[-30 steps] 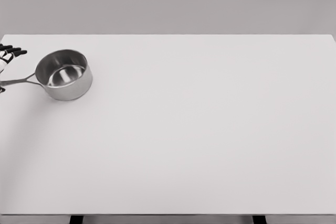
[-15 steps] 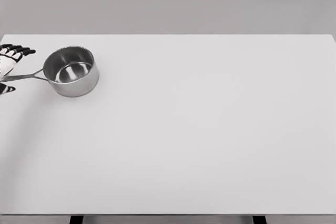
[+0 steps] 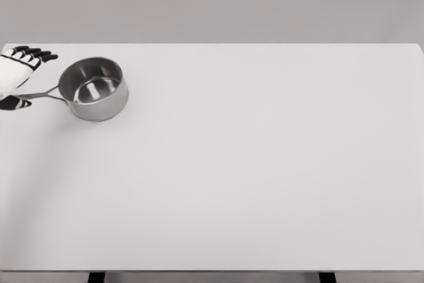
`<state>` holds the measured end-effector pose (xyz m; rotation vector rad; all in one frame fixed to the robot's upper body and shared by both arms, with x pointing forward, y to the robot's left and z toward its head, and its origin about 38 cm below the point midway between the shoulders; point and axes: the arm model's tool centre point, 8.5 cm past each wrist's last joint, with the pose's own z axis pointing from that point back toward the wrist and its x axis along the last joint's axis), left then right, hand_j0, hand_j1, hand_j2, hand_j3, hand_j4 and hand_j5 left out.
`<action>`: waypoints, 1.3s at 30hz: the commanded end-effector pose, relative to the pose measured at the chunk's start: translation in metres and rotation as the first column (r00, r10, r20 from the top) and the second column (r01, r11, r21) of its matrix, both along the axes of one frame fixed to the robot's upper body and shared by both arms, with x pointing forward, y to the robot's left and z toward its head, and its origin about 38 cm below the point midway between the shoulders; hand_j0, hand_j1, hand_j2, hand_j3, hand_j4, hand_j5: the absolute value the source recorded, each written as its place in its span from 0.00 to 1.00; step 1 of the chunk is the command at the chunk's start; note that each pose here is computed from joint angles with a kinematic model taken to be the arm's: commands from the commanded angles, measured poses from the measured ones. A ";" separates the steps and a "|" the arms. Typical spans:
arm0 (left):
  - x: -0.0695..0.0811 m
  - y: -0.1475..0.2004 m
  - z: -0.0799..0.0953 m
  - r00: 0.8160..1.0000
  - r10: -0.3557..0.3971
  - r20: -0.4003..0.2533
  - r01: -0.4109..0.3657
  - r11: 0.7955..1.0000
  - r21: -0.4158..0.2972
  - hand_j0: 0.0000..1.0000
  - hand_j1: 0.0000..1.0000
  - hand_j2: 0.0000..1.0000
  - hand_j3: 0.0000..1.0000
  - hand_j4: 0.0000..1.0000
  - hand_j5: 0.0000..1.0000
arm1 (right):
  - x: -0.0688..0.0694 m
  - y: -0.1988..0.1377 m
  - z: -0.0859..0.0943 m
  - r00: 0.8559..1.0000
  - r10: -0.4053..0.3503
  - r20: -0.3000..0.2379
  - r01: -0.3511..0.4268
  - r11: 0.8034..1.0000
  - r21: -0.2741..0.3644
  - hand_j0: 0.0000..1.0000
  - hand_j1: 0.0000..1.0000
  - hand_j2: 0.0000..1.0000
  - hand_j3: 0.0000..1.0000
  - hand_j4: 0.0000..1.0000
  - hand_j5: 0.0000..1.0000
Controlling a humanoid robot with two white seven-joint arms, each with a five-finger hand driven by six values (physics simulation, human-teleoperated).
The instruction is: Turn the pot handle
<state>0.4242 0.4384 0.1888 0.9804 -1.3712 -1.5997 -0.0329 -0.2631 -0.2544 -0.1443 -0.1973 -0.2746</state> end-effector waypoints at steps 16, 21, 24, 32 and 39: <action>0.011 0.011 -0.007 0.998 0.054 -0.028 -0.055 0.998 -0.017 1.00 1.00 1.00 1.00 1.00 1.00 | 0.000 0.000 0.000 1.000 -0.001 0.000 0.001 1.000 0.000 1.00 1.00 1.00 1.00 1.00 1.00; 0.015 0.018 -0.007 0.996 0.077 -0.034 -0.078 0.997 -0.026 1.00 1.00 1.00 1.00 1.00 1.00 | 0.000 0.000 0.000 1.000 -0.001 0.000 0.001 1.000 0.000 1.00 1.00 1.00 1.00 1.00 1.00; 0.017 0.022 -0.008 0.995 0.092 -0.039 -0.093 0.995 -0.032 1.00 1.00 1.00 1.00 1.00 1.00 | 0.000 0.000 0.000 1.000 -0.001 0.000 0.001 1.000 0.000 1.00 1.00 1.00 1.00 1.00 1.00; 0.024 0.022 -0.009 0.992 0.122 -0.039 -0.125 0.991 -0.057 1.00 1.00 1.00 1.00 1.00 1.00 | 0.000 0.000 0.000 1.000 -0.001 0.000 0.001 1.000 0.000 1.00 1.00 1.00 1.00 1.00 1.00; 0.030 0.025 -0.008 0.989 0.139 -0.041 -0.142 0.987 -0.074 1.00 1.00 1.00 1.00 1.00 1.00 | 0.000 0.000 0.000 1.000 -0.001 0.000 0.001 1.000 0.000 1.00 1.00 1.00 1.00 1.00 1.00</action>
